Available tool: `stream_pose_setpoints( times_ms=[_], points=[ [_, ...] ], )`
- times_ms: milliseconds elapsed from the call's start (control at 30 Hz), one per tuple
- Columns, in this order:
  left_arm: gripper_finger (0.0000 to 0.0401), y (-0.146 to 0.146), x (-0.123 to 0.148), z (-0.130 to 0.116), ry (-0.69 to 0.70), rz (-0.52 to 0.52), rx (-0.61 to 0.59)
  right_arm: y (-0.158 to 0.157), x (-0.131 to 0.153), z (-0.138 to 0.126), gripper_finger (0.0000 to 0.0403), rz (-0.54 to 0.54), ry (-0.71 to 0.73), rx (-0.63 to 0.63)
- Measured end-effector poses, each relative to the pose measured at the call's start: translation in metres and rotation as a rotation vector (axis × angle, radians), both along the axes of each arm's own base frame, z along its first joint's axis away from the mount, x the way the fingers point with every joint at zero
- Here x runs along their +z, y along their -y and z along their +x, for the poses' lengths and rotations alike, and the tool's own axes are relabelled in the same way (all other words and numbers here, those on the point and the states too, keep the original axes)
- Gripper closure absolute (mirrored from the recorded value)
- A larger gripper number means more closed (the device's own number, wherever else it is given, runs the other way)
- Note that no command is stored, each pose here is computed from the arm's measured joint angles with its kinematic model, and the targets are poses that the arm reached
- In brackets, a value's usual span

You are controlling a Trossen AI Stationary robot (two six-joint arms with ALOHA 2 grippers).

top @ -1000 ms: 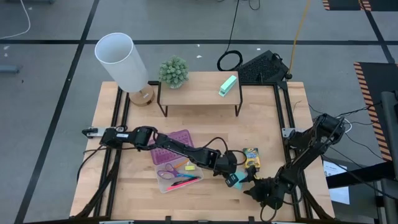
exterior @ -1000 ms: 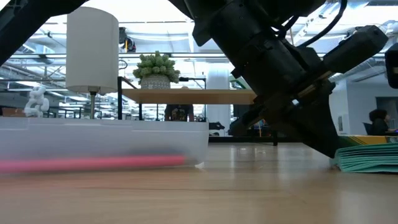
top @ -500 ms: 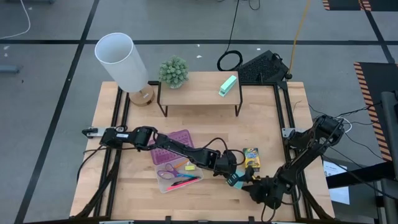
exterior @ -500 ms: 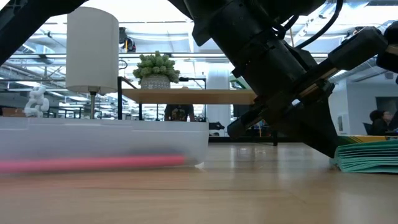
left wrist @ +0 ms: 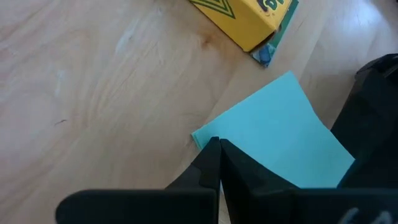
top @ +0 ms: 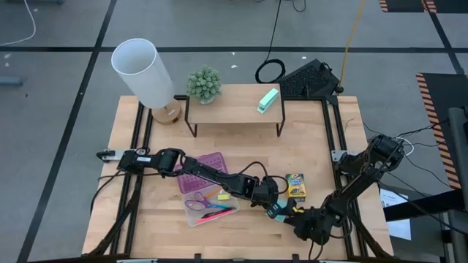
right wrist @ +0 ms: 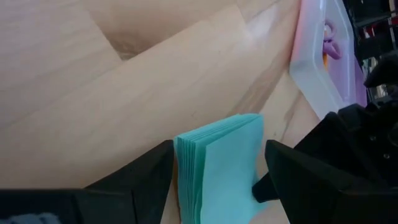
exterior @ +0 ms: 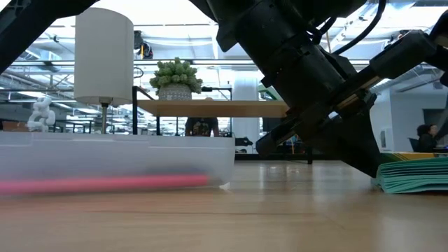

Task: Pack school essentials
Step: Put the blue notes into the transparent box

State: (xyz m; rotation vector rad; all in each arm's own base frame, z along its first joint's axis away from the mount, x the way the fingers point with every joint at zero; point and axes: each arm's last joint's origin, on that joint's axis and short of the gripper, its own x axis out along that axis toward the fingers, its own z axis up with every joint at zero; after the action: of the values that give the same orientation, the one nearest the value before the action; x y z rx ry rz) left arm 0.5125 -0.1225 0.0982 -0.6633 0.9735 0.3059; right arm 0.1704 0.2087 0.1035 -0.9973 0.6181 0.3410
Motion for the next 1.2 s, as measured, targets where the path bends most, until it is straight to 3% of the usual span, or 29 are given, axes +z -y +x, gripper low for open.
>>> stream_pose_setpoints(
  times_ms=[700,1200],
  points=[
    [0.0391,-0.0004,0.0000,0.0001,0.000,0.002,-0.007,0.0009,-0.0007,0.0011,0.0153,-0.010,-0.039,0.047],
    [0.0391,-0.0005,0.0000,0.0001,0.000,0.000,-0.007,0.0047,-0.0011,0.0061,0.0193,-0.029,-0.051,0.060]
  ],
)
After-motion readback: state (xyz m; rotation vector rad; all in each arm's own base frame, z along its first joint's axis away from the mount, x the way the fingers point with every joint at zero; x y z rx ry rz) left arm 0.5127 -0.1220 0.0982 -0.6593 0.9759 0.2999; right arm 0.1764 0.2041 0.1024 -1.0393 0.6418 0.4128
